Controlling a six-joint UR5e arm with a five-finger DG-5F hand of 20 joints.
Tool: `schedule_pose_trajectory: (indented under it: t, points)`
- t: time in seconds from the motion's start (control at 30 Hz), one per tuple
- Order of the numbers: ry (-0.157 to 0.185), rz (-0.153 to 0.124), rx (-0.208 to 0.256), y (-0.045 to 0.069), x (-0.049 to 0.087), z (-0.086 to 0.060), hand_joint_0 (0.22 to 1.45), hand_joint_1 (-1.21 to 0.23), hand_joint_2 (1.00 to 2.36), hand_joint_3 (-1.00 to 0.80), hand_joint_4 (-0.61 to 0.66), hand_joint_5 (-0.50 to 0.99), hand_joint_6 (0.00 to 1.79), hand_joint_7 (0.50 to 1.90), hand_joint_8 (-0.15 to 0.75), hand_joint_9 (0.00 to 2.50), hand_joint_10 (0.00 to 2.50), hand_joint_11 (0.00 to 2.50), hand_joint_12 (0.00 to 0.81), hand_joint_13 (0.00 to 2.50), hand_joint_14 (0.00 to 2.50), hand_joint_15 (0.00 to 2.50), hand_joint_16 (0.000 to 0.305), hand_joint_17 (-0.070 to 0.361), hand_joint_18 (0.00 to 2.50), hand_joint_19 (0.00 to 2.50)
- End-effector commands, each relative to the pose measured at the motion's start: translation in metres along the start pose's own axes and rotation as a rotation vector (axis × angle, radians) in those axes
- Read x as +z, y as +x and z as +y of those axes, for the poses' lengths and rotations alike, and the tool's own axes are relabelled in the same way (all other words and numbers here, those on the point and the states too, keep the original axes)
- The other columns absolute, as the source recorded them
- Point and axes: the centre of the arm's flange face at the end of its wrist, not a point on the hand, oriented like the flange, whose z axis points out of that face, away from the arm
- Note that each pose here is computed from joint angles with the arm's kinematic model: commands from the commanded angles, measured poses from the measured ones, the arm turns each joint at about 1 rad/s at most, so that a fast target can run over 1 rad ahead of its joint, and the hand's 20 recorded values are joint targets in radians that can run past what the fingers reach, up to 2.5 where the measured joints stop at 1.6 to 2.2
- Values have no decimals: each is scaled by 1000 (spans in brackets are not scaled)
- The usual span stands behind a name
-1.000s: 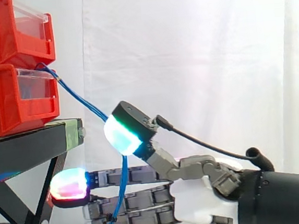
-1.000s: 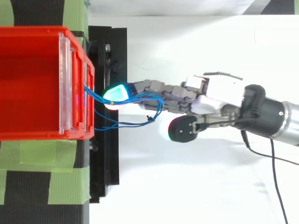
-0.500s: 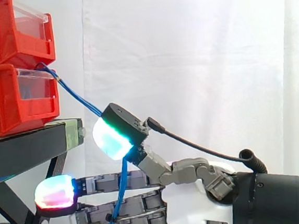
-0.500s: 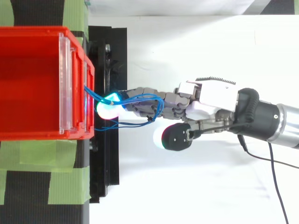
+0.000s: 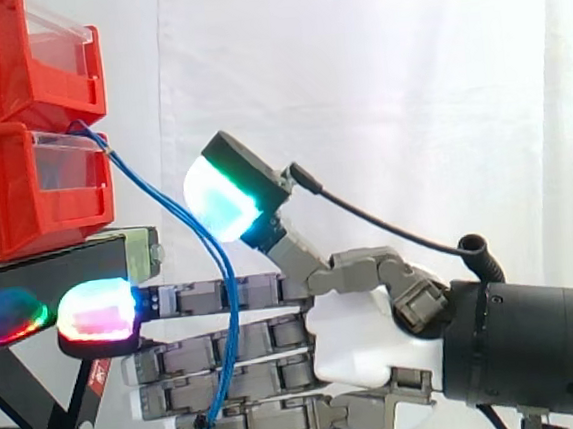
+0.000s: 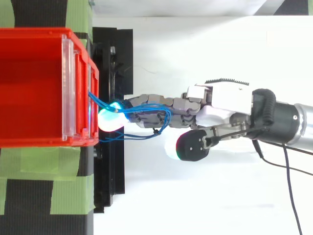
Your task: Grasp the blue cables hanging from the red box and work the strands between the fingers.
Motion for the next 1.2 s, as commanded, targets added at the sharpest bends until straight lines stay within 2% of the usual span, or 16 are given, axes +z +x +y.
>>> schedule_pose_trajectory:
  t: [0.0,0.03,0.07,0.1,0.2,0.23,0.27,0.33,0.43,0.47,0.57,0.7,0.83,0.93,1.17]
  points:
    - [-8,27,-2,-7,-4,6,677,-454,1000,-1000,113,-393,6,687,252,0,0,0,331,0,4,164,55,125,0,216]
    - [-10,26,-2,-9,-5,5,678,-454,1000,-1000,113,-393,6,687,252,0,0,0,332,0,4,168,55,124,0,214]
    - [-32,29,5,-11,-5,7,677,-454,1000,-1000,114,-392,6,689,253,1,0,0,332,0,4,159,55,124,0,221]
    - [-32,29,5,-11,-5,7,678,-454,1000,-1000,114,-391,6,688,253,2,0,0,333,0,4,165,55,123,0,222]
    - [-73,31,10,-16,-9,7,678,-454,1000,-1000,114,-391,6,687,254,6,0,0,333,0,4,172,55,123,0,236]
    - [-73,31,10,-16,-9,7,679,-454,1000,-1000,114,-391,6,687,255,8,0,0,332,0,4,172,55,123,0,235]
    - [-102,34,-3,-17,-14,11,678,-454,1000,-1000,115,-390,6,687,256,13,0,0,332,0,5,176,55,123,0,233]
    - [-107,33,-18,-18,-16,15,678,-454,1000,-1000,115,-391,7,688,258,18,0,0,332,0,6,173,55,123,0,238]
    - [-131,36,-17,-17,-15,33,678,-453,1000,-1000,115,-389,6,686,259,25,0,0,334,0,5,186,55,123,0,265]
    - [-134,41,-20,-18,-14,42,678,-454,1000,-1000,115,-389,6,688,260,28,0,0,336,0,5,191,55,123,0,270]
    - [-128,44,-25,-21,-14,47,679,-453,1000,-1000,116,-389,7,688,262,42,0,0,340,0,5,201,54,122,0,288]
    - [-127,52,-29,-23,-15,48,680,-454,1000,-1000,118,-384,6,689,268,84,0,0,345,10,6,228,54,121,0,331]
    - [-132,47,-44,-25,-14,49,681,-475,1000,-1000,129,-356,6,673,283,161,0,0,352,95,6,227,54,122,44,316]
    - [-127,47,-61,-25,-15,47,682,-490,1000,-1000,137,-335,5,659,293,214,0,0,358,154,6,217,55,123,112,301]
    - [-124,48,-66,-23,-15,46,686,-492,1000,-1000,143,-327,6,660,298,253,0,0,361,193,7,235,54,121,169,321]
